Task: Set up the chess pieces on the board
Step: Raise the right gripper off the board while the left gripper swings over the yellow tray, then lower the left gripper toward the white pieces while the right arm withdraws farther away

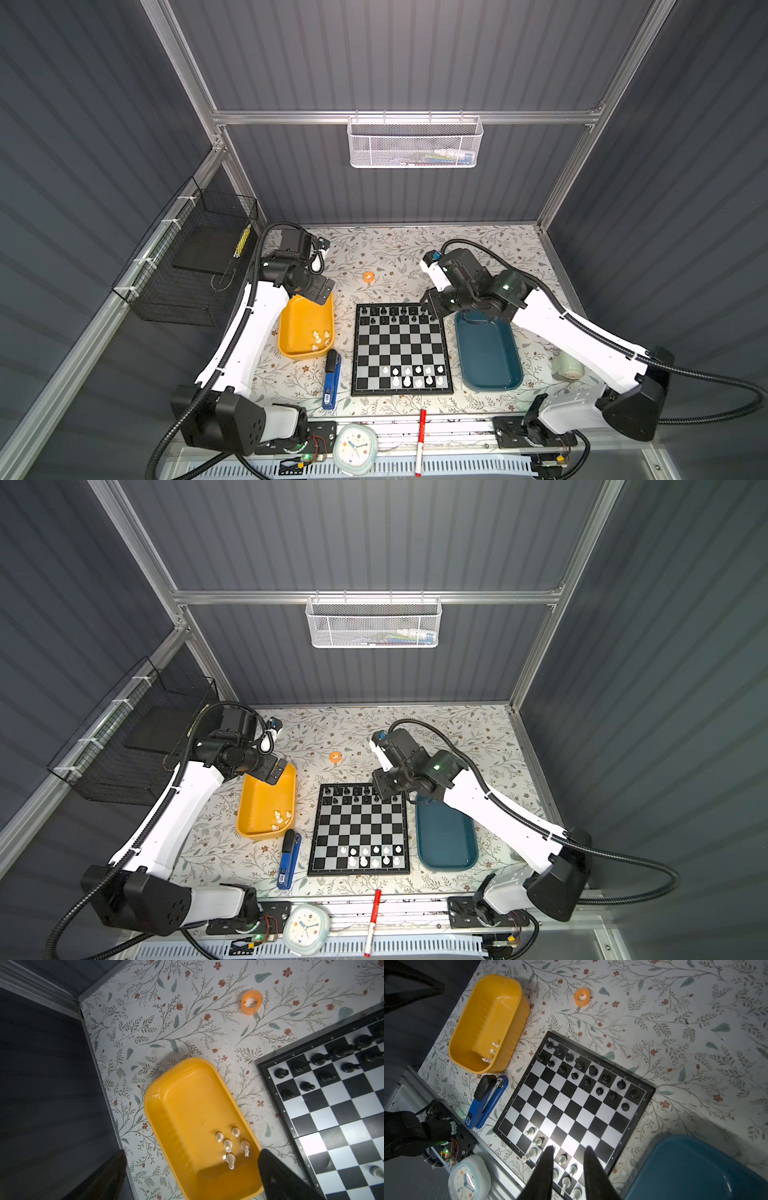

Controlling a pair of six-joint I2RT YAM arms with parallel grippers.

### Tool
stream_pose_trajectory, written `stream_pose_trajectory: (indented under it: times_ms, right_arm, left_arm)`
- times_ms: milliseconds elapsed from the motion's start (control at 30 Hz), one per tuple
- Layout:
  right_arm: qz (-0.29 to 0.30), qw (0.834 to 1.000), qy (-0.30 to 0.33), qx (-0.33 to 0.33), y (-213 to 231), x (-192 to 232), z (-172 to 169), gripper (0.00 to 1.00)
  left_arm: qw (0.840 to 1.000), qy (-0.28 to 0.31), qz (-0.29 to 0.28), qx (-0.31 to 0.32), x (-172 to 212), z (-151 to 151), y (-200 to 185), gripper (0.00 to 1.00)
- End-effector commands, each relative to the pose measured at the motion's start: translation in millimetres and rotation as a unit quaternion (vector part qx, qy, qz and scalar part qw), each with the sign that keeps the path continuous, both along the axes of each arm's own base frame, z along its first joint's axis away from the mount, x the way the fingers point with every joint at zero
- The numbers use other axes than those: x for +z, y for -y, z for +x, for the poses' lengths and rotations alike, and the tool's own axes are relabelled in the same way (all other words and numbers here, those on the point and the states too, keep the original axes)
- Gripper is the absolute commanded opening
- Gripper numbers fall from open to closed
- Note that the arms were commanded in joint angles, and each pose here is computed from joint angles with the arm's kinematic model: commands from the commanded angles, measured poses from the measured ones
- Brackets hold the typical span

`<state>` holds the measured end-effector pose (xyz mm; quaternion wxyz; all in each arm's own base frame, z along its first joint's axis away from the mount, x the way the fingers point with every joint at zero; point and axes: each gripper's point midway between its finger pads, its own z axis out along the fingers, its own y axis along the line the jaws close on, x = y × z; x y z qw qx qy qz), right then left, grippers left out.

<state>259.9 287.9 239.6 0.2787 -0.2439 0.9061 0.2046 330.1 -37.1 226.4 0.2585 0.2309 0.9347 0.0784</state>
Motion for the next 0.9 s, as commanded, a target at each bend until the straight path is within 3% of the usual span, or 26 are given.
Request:
stream_pose_trajectory:
  times_ms: [0,400,633,867]
  right_arm:
    - [0.011,0.999,0.024,0.036,-21,9,17,0.28]
    - [0.034,0.999,0.036,-0.001,-16,12,78,0.26]
    - [0.042,0.999,0.028,-0.021,-13,7,87,0.26]
    - [0.056,0.998,0.015,-0.036,-12,-7,74,0.25]
  left_arm:
    - [0.999,-0.024,-0.023,-0.004,-5,2,-2,1.00]
    - [0.989,-0.143,-0.032,-0.027,-82,-21,0,0.96]
    - [0.992,-0.120,-0.040,0.014,-89,-13,-13,0.85]
    - [0.985,-0.138,-0.076,0.072,-102,-18,-23,0.79]
